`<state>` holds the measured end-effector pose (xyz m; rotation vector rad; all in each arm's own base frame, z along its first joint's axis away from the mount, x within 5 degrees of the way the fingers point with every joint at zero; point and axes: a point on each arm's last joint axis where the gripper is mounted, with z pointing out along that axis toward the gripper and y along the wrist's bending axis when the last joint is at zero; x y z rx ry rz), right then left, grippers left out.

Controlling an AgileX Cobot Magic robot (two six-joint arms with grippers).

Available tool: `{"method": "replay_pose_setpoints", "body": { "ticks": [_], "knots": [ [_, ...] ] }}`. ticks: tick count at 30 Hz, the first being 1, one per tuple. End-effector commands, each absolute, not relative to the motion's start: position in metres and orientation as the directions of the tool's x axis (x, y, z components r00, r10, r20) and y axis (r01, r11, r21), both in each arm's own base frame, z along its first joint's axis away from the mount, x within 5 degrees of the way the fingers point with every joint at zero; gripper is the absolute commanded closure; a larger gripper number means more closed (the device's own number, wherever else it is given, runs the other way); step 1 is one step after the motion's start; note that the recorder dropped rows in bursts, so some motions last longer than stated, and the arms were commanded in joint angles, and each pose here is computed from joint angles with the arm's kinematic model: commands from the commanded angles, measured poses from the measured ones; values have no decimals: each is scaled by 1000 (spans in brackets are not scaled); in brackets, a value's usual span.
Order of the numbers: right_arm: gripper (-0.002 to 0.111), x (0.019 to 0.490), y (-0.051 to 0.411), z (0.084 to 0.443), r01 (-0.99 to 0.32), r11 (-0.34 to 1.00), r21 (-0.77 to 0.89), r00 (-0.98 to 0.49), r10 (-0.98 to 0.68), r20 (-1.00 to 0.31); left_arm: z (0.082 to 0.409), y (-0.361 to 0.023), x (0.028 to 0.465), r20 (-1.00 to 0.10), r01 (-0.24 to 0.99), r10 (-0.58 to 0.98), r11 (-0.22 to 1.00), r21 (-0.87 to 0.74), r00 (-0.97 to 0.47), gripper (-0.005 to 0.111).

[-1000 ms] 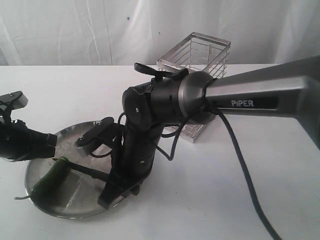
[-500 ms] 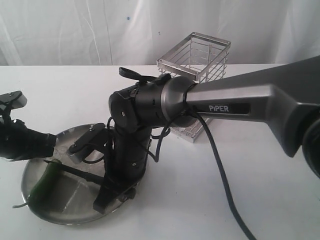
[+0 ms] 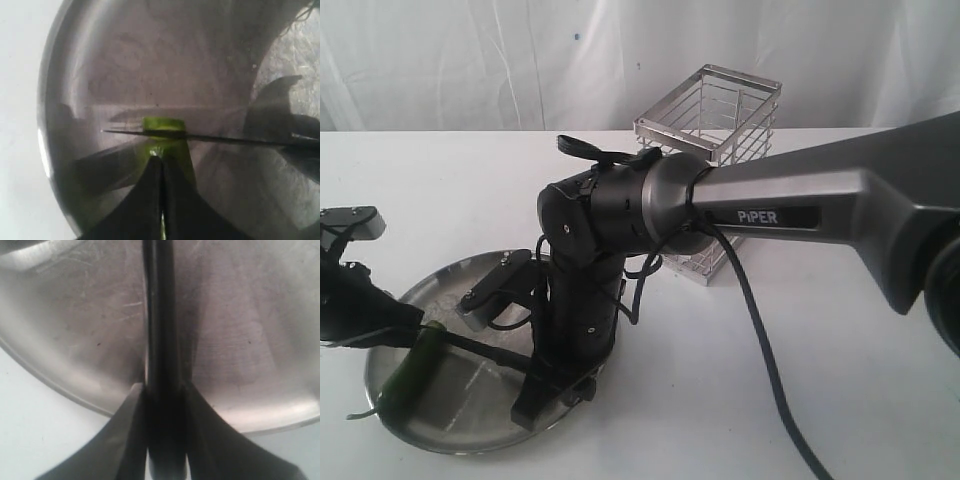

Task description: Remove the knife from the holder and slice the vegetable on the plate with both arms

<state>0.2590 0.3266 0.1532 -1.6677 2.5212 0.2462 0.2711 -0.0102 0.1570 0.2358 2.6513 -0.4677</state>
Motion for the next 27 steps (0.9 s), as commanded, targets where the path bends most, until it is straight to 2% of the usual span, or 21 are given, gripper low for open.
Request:
{"method": "replay_pose_setpoints", "body": {
  "ticks": [1,9,16,27],
  "knots": [
    [108,258,327,155,-924,377,73,-384,-907,-173,152,-9,264,-384,242,124,930,-278,-915,107],
    [108,258,327,155,-924,377,72,-384,-906,-177,150,-10,260,-341,253,151,926,-280,-928,107],
    [108,258,327,155,-924,376,74,-384,-908,-171,137,-37,259,-301,338,251,896,-287,-920,107],
    [108,258,324,155,-930,363,61,-368,-919,-139,141,-50,266,-335,391,297,883,-260,-894,107]
  ]
}}
